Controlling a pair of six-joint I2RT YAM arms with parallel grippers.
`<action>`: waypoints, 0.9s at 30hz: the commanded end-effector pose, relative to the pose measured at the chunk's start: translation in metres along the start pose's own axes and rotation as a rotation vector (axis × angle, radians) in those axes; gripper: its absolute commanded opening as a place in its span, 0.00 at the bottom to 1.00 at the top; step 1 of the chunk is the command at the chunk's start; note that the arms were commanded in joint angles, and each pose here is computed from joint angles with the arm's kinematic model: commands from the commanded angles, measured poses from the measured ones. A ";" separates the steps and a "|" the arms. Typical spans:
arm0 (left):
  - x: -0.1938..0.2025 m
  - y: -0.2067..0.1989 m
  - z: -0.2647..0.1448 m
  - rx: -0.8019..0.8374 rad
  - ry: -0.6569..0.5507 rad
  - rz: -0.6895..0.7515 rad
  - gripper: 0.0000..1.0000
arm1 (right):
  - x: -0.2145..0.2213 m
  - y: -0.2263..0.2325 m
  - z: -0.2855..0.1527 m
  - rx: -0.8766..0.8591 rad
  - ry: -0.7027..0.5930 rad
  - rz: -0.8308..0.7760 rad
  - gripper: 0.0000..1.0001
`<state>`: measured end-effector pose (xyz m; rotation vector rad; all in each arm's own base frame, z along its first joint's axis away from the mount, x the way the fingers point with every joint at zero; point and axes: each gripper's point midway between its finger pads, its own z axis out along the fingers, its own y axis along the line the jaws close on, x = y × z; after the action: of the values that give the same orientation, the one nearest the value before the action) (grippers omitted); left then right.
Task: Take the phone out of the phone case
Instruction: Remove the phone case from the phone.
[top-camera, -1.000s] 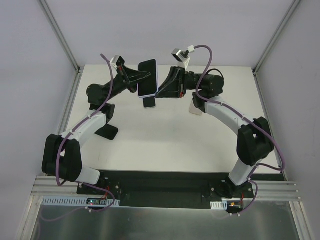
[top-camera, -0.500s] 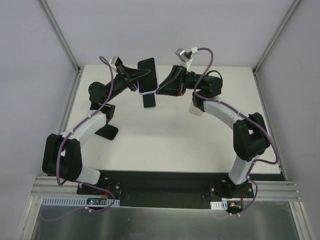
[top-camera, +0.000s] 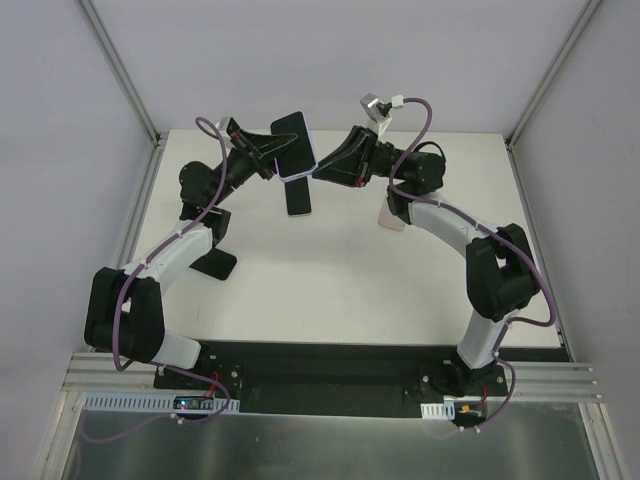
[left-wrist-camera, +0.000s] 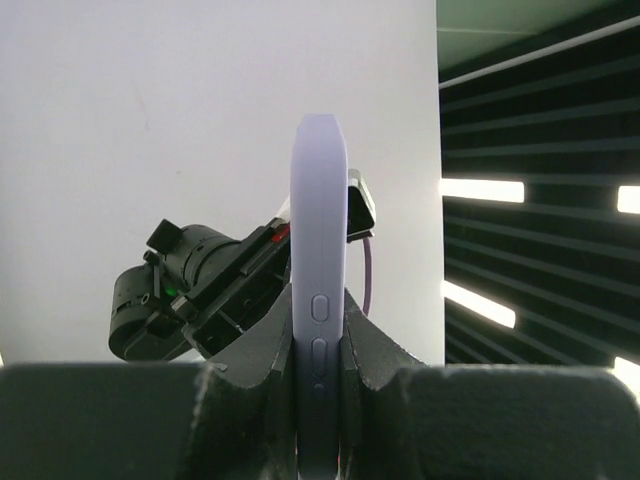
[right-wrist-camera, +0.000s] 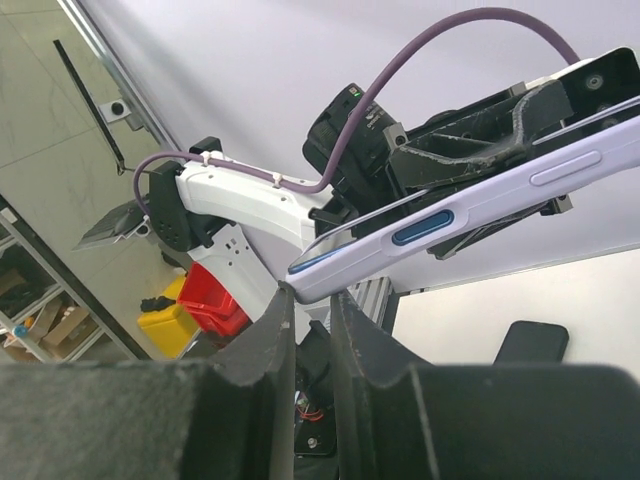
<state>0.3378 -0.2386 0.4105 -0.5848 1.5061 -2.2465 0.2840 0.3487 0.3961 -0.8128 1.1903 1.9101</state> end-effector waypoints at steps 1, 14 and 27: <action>0.163 -0.095 -0.066 0.276 0.617 0.144 0.00 | 0.013 -0.116 -0.035 0.346 -0.158 0.202 0.01; 0.131 -0.037 -0.062 0.106 0.572 0.233 0.00 | 0.039 -0.091 -0.086 0.624 -0.285 0.372 0.45; 0.106 0.017 -0.057 -0.013 0.502 0.359 0.00 | 0.075 -0.023 -0.107 0.791 -0.394 0.360 0.75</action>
<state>0.2214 -0.2587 0.3939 0.1564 1.7620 -2.2975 0.2846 0.2871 0.2677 0.1806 1.7991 1.6319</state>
